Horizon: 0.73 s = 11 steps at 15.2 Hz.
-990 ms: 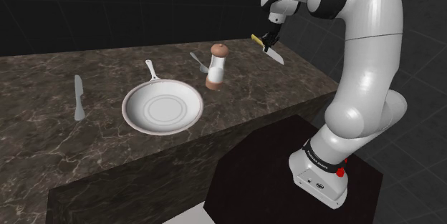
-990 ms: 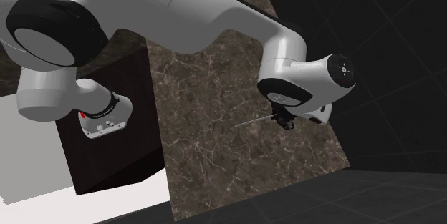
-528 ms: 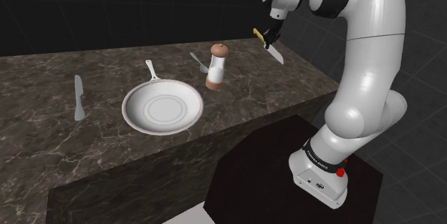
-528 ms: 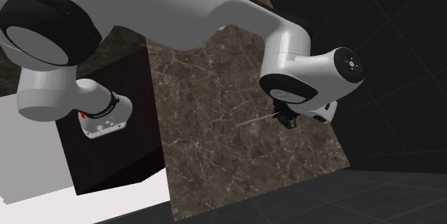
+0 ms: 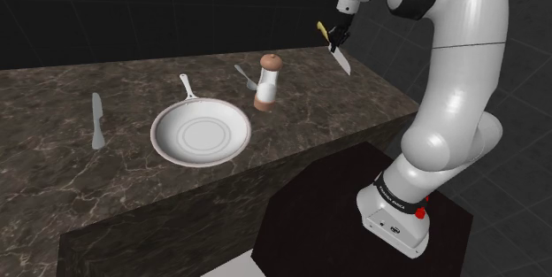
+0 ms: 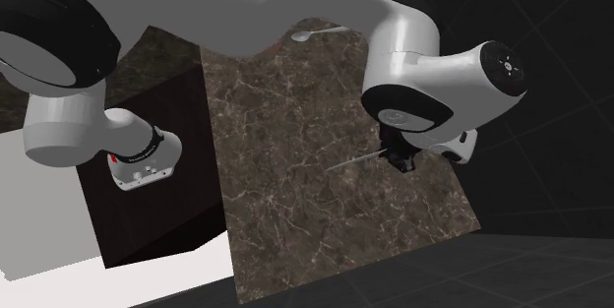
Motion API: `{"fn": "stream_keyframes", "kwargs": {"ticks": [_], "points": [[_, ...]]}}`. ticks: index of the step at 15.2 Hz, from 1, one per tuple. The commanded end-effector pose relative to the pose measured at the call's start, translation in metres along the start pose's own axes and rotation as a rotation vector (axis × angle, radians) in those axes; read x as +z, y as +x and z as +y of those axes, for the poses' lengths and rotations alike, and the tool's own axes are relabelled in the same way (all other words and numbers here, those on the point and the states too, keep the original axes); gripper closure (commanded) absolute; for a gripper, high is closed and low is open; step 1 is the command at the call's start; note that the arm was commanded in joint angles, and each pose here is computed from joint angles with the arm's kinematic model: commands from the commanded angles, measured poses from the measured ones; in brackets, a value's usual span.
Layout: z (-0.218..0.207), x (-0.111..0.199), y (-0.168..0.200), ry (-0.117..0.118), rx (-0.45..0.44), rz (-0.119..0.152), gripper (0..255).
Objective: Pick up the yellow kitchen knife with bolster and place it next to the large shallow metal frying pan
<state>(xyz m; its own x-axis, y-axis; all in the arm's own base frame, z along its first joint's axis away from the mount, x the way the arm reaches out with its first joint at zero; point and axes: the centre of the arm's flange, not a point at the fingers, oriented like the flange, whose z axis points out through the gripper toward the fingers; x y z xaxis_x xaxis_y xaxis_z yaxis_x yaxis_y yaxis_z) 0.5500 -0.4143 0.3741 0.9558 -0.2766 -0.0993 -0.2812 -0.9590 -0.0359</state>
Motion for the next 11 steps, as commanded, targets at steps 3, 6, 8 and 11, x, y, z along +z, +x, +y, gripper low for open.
{"fn": "stream_keyframes", "kwargs": {"ticks": [3, 6, 8, 11], "points": [[0.000, -0.020, -0.002, 0.000, 0.000, 0.000, 255], [0.000, -0.036, -0.003, 0.000, 0.000, 0.000, 255], [-0.001, -0.047, -0.004, 0.000, 0.000, 0.000, 255], [-0.014, -0.054, -0.008, 0.000, 0.000, 0.000, 255]]}}
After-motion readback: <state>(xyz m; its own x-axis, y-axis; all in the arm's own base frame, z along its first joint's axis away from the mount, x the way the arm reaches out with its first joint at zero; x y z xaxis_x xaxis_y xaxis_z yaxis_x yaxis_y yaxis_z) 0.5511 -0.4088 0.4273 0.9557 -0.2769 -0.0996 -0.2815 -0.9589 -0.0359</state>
